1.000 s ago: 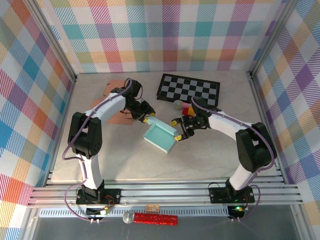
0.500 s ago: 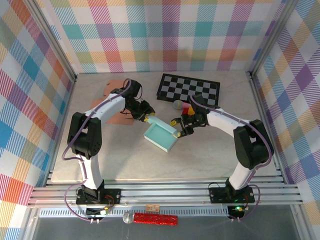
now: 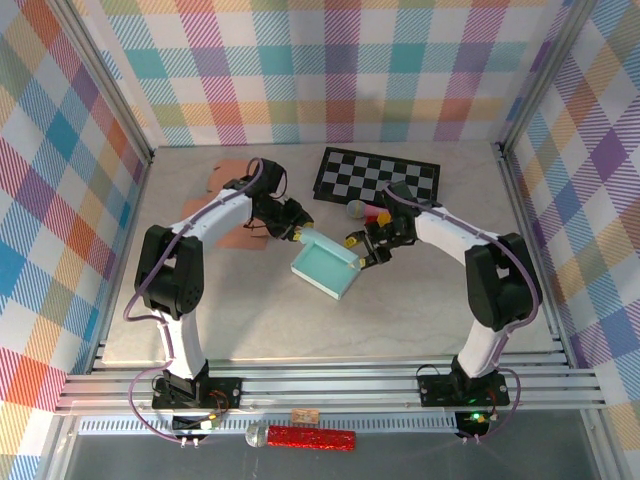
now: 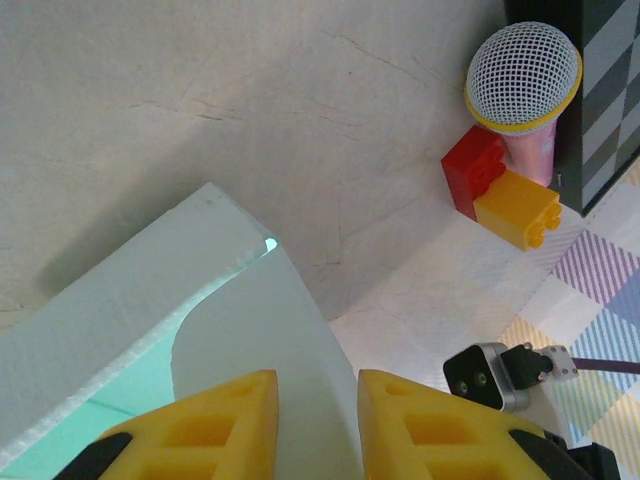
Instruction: Fold the paper box
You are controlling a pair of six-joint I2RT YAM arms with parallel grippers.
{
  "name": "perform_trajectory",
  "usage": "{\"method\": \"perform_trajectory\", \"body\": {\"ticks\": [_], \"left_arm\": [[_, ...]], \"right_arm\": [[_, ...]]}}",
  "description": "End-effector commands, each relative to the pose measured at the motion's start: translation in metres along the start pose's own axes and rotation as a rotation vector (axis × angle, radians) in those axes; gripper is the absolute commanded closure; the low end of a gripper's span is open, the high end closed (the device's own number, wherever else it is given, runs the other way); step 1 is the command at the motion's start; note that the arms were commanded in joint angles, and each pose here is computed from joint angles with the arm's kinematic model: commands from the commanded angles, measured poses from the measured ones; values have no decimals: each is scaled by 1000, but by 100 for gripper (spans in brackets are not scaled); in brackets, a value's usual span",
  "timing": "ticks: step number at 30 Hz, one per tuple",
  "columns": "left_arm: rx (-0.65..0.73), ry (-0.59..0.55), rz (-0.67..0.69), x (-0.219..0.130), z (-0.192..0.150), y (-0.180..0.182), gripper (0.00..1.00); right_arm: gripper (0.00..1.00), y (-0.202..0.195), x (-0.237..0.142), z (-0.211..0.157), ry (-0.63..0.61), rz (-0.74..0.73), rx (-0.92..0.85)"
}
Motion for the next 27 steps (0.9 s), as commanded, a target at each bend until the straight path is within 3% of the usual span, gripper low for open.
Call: {"method": "perform_trajectory", "body": {"ticks": [1, 9, 27], "left_arm": [[-3, 86, -77, 3, -31, -19, 73], [-22, 86, -75, 4, -32, -16, 67], [20, 69, -57, 22, -31, 8, 80]], "right_arm": [[57, 19, -2, -19, 82, 22, -136], [58, 25, -5, -14, 91, -9, -199], [62, 16, -6, -3, 26, -112, -373]]}}
Point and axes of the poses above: each hand's point on the last joint's axis, 136 mm out from that joint toward the fingers, its own x axis out along the fingers, its own y axis along the line the jaws close on, z = x × y, the point moved 1 cm from there along -x, back along the fingers, and after that the axes turned 9 degrees about x, right-handed, at the moved point
